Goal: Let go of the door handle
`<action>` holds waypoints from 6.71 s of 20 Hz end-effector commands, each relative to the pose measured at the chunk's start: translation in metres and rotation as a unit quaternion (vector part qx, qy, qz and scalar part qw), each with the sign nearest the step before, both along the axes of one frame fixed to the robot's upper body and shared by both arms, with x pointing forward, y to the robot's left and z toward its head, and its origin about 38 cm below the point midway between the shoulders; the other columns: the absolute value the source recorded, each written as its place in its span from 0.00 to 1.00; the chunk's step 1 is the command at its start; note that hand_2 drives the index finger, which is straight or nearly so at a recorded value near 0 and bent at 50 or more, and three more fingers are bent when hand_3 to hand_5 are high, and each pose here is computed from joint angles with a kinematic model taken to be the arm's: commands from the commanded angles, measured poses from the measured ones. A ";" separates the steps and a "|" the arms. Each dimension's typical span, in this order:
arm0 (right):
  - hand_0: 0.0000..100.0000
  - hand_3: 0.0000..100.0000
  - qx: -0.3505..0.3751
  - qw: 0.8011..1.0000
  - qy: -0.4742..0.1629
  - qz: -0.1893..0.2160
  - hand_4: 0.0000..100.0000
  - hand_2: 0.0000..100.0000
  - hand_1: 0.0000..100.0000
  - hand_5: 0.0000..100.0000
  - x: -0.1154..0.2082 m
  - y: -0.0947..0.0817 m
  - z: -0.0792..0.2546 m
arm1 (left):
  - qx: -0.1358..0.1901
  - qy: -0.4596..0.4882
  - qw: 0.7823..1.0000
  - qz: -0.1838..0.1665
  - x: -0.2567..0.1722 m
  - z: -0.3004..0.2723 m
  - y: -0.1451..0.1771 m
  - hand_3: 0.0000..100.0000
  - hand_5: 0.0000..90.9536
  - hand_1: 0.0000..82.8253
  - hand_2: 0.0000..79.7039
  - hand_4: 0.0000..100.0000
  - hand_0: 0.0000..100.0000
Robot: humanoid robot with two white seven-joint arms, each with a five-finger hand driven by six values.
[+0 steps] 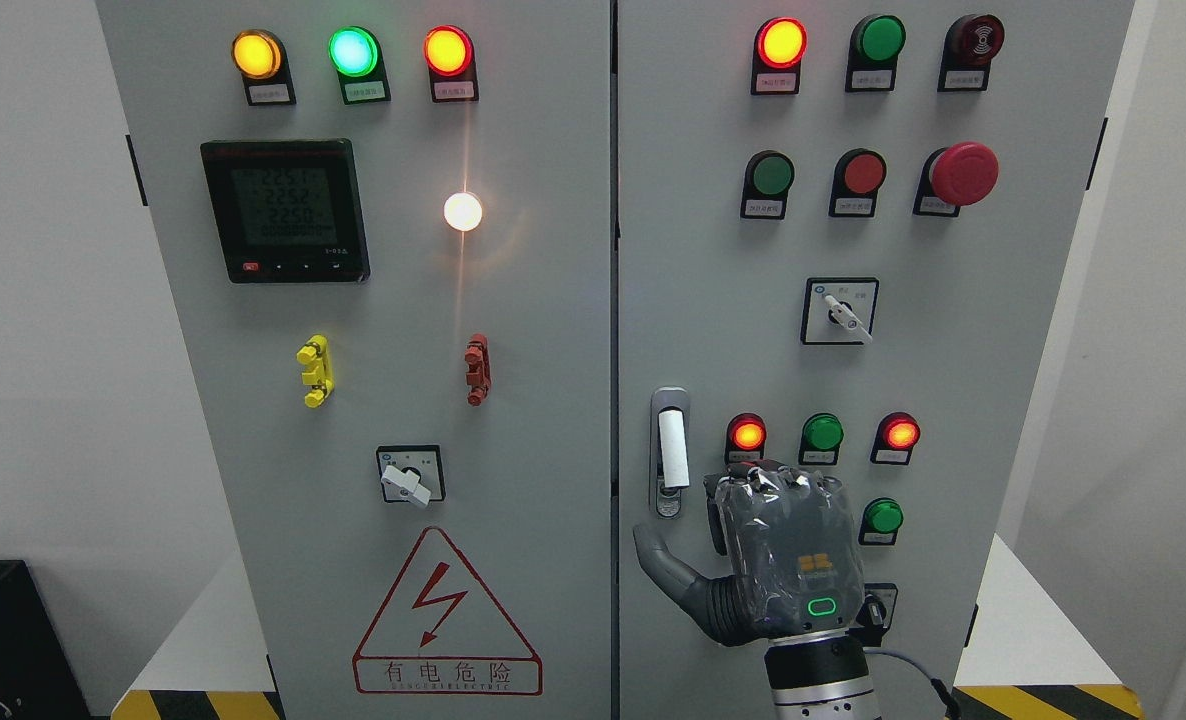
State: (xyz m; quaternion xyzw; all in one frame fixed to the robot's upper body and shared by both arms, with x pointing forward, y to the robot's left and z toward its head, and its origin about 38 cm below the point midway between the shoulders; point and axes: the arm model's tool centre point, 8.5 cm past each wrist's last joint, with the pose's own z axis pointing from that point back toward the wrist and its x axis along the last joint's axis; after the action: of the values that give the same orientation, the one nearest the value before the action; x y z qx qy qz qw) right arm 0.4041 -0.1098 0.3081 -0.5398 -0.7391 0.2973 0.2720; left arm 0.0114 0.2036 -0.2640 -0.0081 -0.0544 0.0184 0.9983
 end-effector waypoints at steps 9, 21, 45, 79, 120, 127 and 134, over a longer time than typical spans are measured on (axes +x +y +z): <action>0.18 1.00 0.000 1.000 0.008 -0.008 0.97 0.99 0.38 1.00 0.016 0.011 0.002 | 0.002 0.002 1.000 -0.002 0.007 0.001 0.001 0.00 0.00 0.67 0.00 0.00 0.12; 0.25 1.00 0.015 1.000 0.012 -0.017 0.97 0.99 0.39 1.00 0.023 0.009 0.008 | 0.002 0.002 1.000 -0.001 0.007 0.001 0.001 0.00 0.00 0.67 0.00 0.00 0.12; 0.33 1.00 0.024 0.999 0.011 -0.022 0.97 0.99 0.39 1.00 0.022 0.004 0.007 | 0.002 0.001 1.000 -0.002 0.008 0.001 0.001 0.00 0.00 0.67 0.00 0.00 0.12; 0.39 1.00 0.040 0.999 0.015 -0.025 0.96 0.98 0.40 1.00 0.024 -0.002 0.008 | 0.002 0.001 1.000 -0.002 0.008 0.001 0.001 0.00 0.00 0.67 0.00 0.00 0.12; 0.47 1.00 0.052 0.998 0.019 -0.036 0.96 0.98 0.42 1.00 0.022 -0.011 0.005 | 0.002 0.002 1.000 -0.001 0.007 0.001 0.001 0.00 0.00 0.67 0.00 0.00 0.12; 0.46 1.00 0.053 0.998 0.018 -0.037 0.96 0.98 0.42 1.00 0.022 -0.012 0.005 | 0.002 0.001 1.000 -0.002 0.008 0.001 0.001 0.00 0.00 0.67 0.00 0.00 0.12; 0.46 1.00 0.054 0.998 0.017 -0.038 0.96 0.98 0.43 1.00 0.022 -0.013 0.005 | 0.002 0.001 1.000 -0.002 0.008 0.001 0.001 0.00 0.00 0.67 0.00 0.00 0.12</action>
State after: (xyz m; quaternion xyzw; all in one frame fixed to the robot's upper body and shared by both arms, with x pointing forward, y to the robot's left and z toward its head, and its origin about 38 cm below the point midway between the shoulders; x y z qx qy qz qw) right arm 0.4257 -0.1205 0.3130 -0.5462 -0.7288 0.2570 0.3231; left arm 0.0114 0.2036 -0.2640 -0.0081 -0.0543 0.0184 0.9983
